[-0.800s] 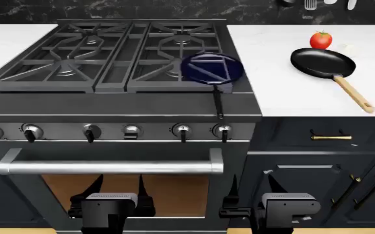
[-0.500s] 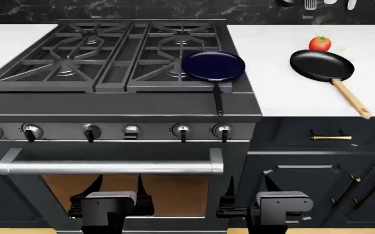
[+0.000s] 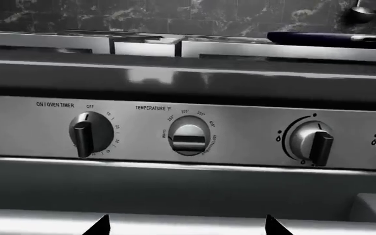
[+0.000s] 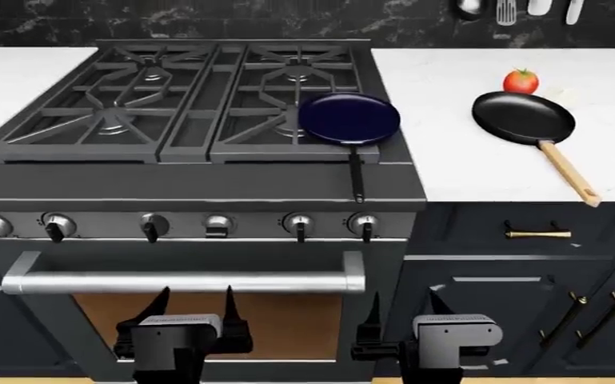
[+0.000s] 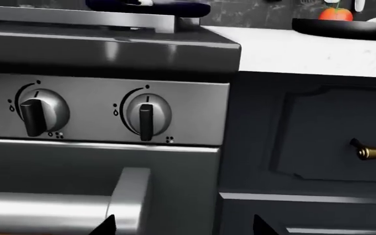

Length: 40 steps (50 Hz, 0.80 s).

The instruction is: Place both pans onto different burners. Then place the tomato and the dumpling on different pans.

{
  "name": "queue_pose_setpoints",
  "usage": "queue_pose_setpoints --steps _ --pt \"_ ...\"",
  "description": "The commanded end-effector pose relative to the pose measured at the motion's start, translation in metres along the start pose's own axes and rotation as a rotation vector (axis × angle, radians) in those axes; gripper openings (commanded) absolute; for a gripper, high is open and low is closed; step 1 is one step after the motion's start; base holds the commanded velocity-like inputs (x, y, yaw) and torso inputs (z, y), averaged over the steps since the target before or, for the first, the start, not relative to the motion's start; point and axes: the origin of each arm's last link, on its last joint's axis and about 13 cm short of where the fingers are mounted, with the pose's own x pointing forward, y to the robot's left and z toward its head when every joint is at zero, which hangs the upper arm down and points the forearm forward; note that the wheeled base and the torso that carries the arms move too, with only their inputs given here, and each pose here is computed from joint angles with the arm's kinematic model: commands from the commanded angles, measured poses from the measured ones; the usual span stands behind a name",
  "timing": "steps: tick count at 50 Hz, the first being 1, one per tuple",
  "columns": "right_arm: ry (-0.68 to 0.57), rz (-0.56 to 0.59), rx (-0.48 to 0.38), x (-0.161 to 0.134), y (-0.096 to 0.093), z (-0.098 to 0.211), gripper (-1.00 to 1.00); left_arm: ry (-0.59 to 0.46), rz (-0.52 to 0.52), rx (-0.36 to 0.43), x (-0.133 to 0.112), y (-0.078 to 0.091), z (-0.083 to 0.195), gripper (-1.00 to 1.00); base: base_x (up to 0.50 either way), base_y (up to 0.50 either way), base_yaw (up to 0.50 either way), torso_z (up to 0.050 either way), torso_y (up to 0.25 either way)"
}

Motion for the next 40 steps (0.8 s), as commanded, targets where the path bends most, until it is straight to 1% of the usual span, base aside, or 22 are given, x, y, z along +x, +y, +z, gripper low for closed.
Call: queue_pose_setpoints --steps 1,23,25,27,29,40 --pt "0.006 0.0 -0.004 0.0003 0.0005 -0.0019 1.0 0.001 -0.011 -0.014 -0.0002 0.0 0.0001 1.0 0.0 0.0 0.0 0.05 0.0" --pt "0.002 -0.005 0.006 0.0013 0.0 -0.0008 1.0 0.003 -0.007 -0.04 0.0016 0.0023 0.0055 1.0 0.0 0.0 0.0 0.05 0.0" --pt "0.002 -0.006 0.011 0.0011 -0.0001 -0.0004 1.0 -0.01 0.0 -0.031 0.0012 0.0021 0.0057 1.0 0.0 0.0 0.0 0.05 0.0" --pt "0.005 -0.007 0.028 0.001 -0.0006 -0.0007 1.0 -0.005 0.015 -0.024 0.0015 0.002 0.0047 1.0 0.0 0.0 0.0 0.0 0.0" --pt "0.009 -0.009 0.042 0.0011 -0.0008 -0.0009 1.0 -0.003 0.021 -0.021 0.0018 0.002 0.004 1.0 0.0 -0.5 0.0 0.0 0.0" --pt "0.021 -0.009 0.05 0.0017 -0.0007 -0.0031 1.0 -0.011 0.022 -0.019 0.0015 0.0015 0.0029 1.0 0.0 -0.5 0.0 0.0 0.0"
